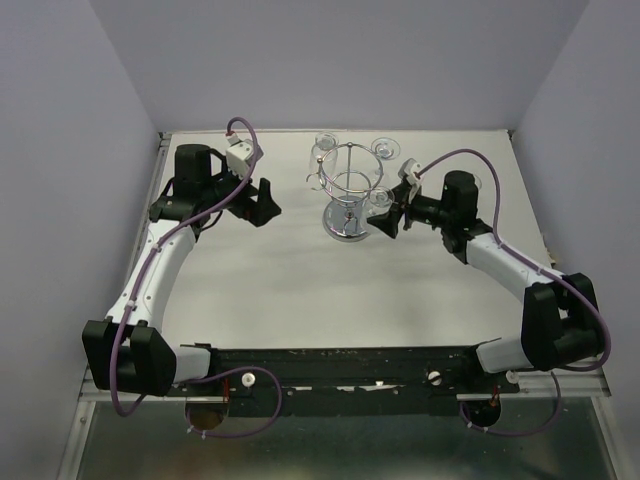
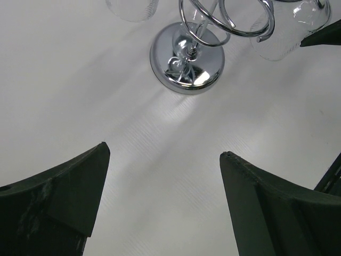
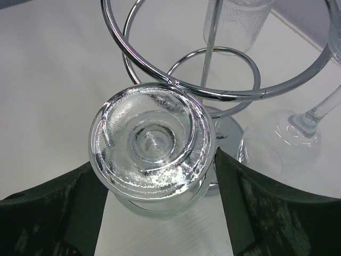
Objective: Take the wine glass off the wine glass rack
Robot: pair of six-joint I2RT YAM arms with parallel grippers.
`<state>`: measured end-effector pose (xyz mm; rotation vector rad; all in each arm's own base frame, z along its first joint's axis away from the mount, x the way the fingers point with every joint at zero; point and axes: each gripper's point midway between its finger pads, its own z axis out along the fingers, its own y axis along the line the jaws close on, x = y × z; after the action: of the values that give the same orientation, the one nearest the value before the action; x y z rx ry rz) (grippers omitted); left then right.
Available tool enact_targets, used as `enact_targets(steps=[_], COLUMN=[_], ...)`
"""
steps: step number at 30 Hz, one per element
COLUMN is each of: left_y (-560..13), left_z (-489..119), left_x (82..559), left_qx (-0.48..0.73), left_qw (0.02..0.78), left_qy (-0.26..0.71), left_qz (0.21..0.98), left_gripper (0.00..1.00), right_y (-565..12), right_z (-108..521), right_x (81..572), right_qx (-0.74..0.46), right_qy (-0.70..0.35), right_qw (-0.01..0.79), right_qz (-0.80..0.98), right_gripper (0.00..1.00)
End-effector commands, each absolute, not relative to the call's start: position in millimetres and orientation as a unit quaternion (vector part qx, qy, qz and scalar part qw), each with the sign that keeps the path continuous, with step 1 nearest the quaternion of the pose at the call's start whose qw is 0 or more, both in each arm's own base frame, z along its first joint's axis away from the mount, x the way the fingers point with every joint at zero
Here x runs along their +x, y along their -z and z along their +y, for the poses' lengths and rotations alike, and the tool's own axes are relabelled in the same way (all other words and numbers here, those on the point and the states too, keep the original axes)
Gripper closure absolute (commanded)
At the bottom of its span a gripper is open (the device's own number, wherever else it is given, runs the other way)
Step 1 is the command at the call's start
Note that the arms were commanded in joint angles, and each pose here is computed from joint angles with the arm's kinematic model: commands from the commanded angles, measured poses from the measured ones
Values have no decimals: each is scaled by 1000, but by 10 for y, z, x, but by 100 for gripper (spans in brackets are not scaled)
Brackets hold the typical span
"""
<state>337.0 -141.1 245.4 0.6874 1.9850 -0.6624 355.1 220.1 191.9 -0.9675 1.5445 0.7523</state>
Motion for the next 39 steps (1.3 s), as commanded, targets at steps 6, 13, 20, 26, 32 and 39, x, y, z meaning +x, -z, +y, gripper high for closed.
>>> enact_targets(steps=[6, 13, 20, 26, 32, 39], left_y=[-2504, -2456, -2405, -2330, -2305, -2264], left_z=[-1429, -1443, -1449, -1461, -1474, -1483], left_x=[3415, 3431, 3401, 3355, 3376, 3371], left_qx=[273, 264, 260, 264, 264, 262], left_qw=[469, 470, 471, 460, 461, 457], left_qy=[266, 272, 276, 283, 286, 288], left_qz=[797, 797, 797, 799, 798, 799], left_gripper=[1, 1, 1, 1, 1, 1], right_y=[-2027, -2153, -2169, -2217, -2216, -2203], right_z=[2120, 2113, 2128, 2122, 2092, 2061], right_x=[3625, 3593, 3533, 3468, 3383, 3277], right_qx=[-408, -412, -428, -435, -439, -437], right_qy=[-277, -274, -279, -280, -277, -280], right_qw=[579, 585, 574, 572, 567, 560], right_qz=[650, 643, 640, 636, 640, 646], right_gripper=[32, 40, 48, 50, 51, 53])
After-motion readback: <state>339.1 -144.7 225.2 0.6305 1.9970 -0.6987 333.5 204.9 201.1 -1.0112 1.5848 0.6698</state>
